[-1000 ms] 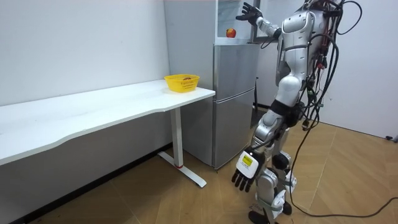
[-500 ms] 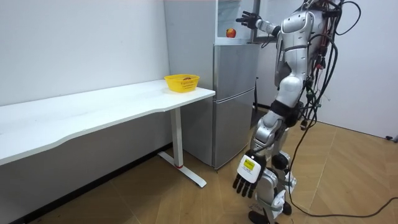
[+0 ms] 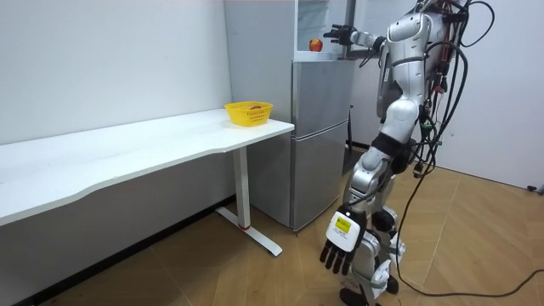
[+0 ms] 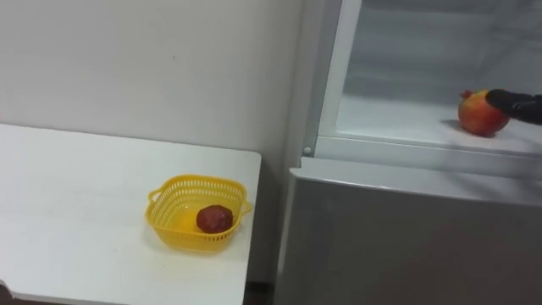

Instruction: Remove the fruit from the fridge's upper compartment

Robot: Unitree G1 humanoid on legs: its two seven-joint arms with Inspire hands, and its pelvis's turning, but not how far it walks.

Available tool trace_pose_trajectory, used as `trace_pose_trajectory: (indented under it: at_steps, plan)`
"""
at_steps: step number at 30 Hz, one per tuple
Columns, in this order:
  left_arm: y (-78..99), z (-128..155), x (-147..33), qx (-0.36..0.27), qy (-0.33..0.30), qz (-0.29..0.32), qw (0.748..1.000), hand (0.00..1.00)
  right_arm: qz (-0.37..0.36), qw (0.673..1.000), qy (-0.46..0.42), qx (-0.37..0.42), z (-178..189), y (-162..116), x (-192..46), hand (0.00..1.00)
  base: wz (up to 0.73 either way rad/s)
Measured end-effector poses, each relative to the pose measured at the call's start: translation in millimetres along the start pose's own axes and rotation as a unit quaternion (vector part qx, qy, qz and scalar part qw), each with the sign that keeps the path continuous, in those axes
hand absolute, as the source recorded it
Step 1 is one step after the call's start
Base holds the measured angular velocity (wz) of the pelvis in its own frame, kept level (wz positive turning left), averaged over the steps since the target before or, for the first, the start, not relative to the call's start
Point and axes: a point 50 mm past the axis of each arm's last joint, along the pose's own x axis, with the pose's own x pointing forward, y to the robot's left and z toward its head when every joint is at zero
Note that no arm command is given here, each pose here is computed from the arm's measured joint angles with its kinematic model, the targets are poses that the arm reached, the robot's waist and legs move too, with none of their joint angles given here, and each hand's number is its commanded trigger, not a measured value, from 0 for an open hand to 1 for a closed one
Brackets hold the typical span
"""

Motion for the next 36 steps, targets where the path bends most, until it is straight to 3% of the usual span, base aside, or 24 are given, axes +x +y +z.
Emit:
trace_pose_trajectory:
  at_steps: [15,36]
  plan:
    - [2.6,18.5,0.8,-0.002,-0.025,-0.001,1.0,0.0,0.022,0.997,0.031,-0.074,-17.9,0.0,0.4,0.0,0.03]
    - [0.5,14.4,1.6,-0.001,-0.016,-0.005,1.0,0.0,0.035,0.995,0.022,-0.086,-18.1,4.3,0.2,0.0,0.01]
